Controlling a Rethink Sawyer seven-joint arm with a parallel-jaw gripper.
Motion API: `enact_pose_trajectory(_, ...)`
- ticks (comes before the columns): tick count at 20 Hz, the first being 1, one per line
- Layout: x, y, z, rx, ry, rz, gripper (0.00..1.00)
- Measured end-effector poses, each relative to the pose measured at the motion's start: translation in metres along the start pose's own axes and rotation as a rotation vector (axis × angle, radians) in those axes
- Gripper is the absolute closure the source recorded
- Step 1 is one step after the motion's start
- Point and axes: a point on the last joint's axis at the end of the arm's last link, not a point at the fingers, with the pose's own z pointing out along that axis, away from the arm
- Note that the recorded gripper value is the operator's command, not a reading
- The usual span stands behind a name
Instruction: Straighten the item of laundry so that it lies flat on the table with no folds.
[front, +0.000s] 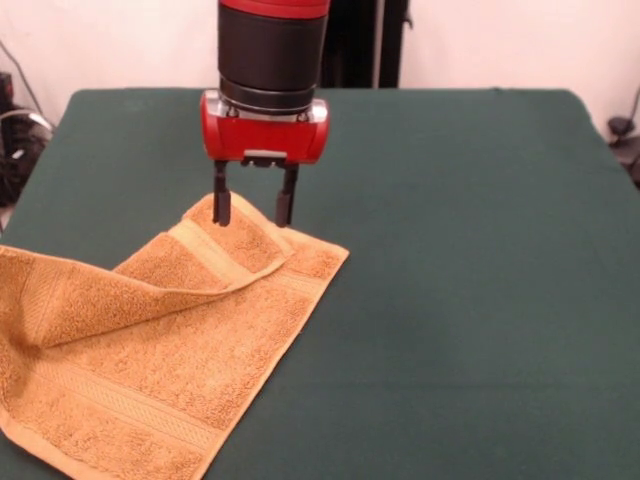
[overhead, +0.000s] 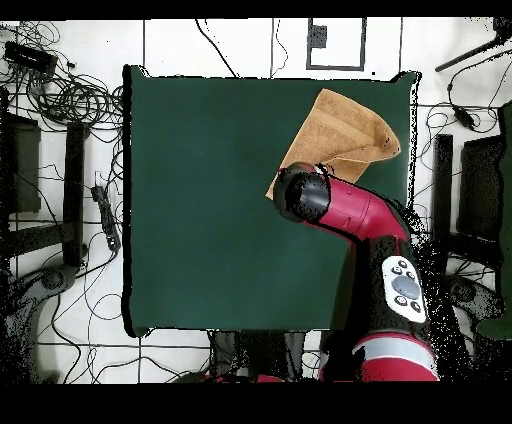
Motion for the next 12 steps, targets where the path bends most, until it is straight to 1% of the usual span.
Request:
enact_pose_trajectory(6, -0.003, -0.013, -0.007, 0.009, -0.012, 0.016, 0.00)
enact_pose_trajectory(12, -0.004, -0.035, -0.015, 0.017, -0.025, 0.054, 0.00)
